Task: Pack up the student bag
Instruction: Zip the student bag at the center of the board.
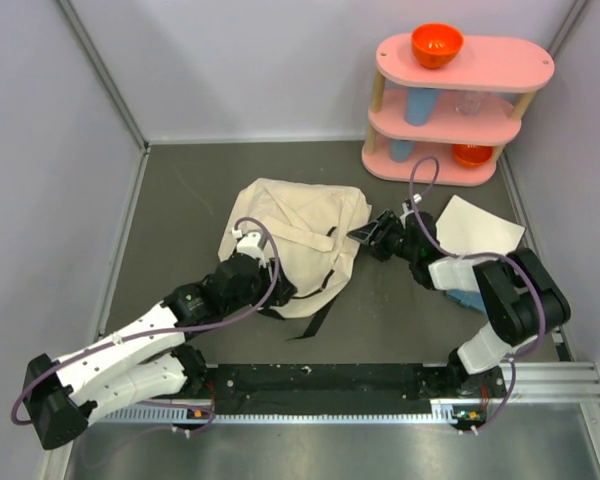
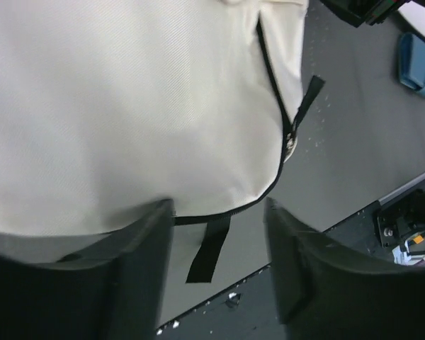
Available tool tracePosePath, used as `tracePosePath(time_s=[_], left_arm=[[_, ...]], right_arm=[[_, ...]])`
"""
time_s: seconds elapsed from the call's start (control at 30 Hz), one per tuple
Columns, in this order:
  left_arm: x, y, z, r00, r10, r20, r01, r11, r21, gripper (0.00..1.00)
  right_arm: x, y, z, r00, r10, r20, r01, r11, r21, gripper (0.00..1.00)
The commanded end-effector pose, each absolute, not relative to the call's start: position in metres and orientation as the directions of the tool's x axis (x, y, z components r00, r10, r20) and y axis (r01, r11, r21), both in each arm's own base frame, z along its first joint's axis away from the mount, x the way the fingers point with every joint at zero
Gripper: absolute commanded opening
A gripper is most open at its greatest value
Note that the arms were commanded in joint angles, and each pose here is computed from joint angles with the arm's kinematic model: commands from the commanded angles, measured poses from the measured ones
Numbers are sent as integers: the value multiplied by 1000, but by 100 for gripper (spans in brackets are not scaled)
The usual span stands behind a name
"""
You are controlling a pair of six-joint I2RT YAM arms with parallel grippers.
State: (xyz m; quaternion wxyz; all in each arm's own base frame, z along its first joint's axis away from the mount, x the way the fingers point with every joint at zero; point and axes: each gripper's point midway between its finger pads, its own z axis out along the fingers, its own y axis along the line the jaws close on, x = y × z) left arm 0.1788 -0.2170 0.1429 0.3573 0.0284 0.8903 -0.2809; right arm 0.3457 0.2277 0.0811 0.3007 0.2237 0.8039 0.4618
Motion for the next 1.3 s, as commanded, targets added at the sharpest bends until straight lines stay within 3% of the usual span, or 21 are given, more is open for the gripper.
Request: tracePosePath(time_s=[0.0,0.13,0.23,0.53,0.67,0.83,0.97,1.17,1.27], left_arm=[[202,-257,189,-668,-232,-707,356,735,-577,74],[217,-288,195,-674,-149,-724,420,729,-541,94],[226,-310,193,-675,-80,-734,458,734,-501,99],[235,-331,185,-661,30,-750,494,769,-405,99],[235,-304,219,-622,11,-783,443,829,-341,99],[227,-237,228,-624,45,-780,300,936,-186,87],[212,-212,238,-621,-2,-784,266,940,-213,89],[216,-285,248,-558,28,-829,527,783,-329,97],[218,-326,230,-602,105,-792,597,718,-358,98]], right_arm=[[334,225,102,-718,591,-367,-14,515,857,50],[327,222,102,-713,596,-369,-11,517,856,51],[326,221,101,-712,597,-370,-7,521,854,51],[329,224,103,-710,601,-367,-13,510,860,52],[329,224,103,-712,601,-363,-10,508,861,52],[330,224,103,-710,605,-359,-4,506,862,52],[330,224,103,-713,604,-357,-6,504,864,52],[330,225,106,-714,603,-355,-11,498,867,52],[329,225,106,-714,602,-357,-12,499,867,52]])
